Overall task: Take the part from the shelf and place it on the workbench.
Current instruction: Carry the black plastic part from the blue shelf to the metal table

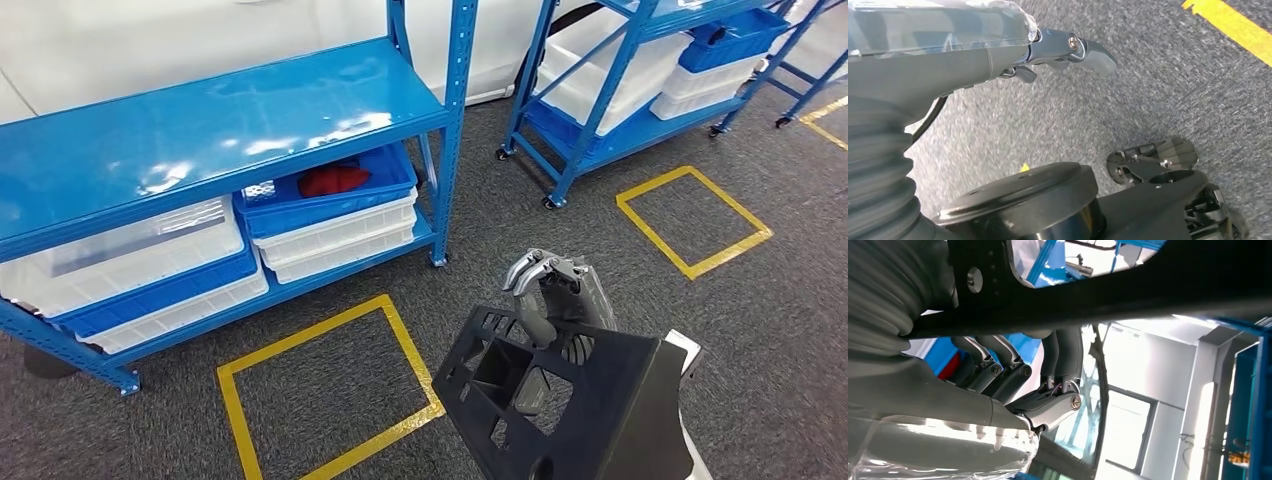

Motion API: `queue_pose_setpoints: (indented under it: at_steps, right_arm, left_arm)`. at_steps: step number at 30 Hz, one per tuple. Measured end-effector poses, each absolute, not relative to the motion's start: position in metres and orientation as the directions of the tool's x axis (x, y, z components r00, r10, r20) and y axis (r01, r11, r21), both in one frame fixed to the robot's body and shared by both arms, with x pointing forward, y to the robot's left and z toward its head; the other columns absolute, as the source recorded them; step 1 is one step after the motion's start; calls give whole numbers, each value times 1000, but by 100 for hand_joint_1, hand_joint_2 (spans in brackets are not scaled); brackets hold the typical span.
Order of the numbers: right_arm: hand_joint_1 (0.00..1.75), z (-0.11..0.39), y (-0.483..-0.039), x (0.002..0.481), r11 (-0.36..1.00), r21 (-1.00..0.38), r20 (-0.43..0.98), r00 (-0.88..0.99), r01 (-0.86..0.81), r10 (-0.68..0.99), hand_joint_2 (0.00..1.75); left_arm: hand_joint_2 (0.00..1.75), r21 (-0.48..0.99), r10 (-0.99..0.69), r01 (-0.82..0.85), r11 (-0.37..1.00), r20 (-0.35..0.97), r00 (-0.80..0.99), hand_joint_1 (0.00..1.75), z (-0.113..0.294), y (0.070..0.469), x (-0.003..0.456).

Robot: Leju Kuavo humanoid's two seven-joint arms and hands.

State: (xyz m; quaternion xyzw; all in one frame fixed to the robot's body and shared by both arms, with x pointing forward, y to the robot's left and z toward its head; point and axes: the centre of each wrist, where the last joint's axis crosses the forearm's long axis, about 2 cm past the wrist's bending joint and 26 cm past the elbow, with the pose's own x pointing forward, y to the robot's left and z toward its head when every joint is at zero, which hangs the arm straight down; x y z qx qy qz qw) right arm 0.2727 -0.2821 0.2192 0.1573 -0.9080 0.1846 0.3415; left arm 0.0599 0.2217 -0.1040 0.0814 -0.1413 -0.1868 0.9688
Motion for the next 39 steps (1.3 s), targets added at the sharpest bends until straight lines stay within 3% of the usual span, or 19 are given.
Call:
queue_pose_setpoints:
  at_steps: [39]
  right_arm:
    - [175, 221, -297, 249, 908, -226, 663, -738, -352, -121, 175]
  left_arm:
    - [175, 232, -409, 356, 905, 249, 878, 0, -104, 222, 61]
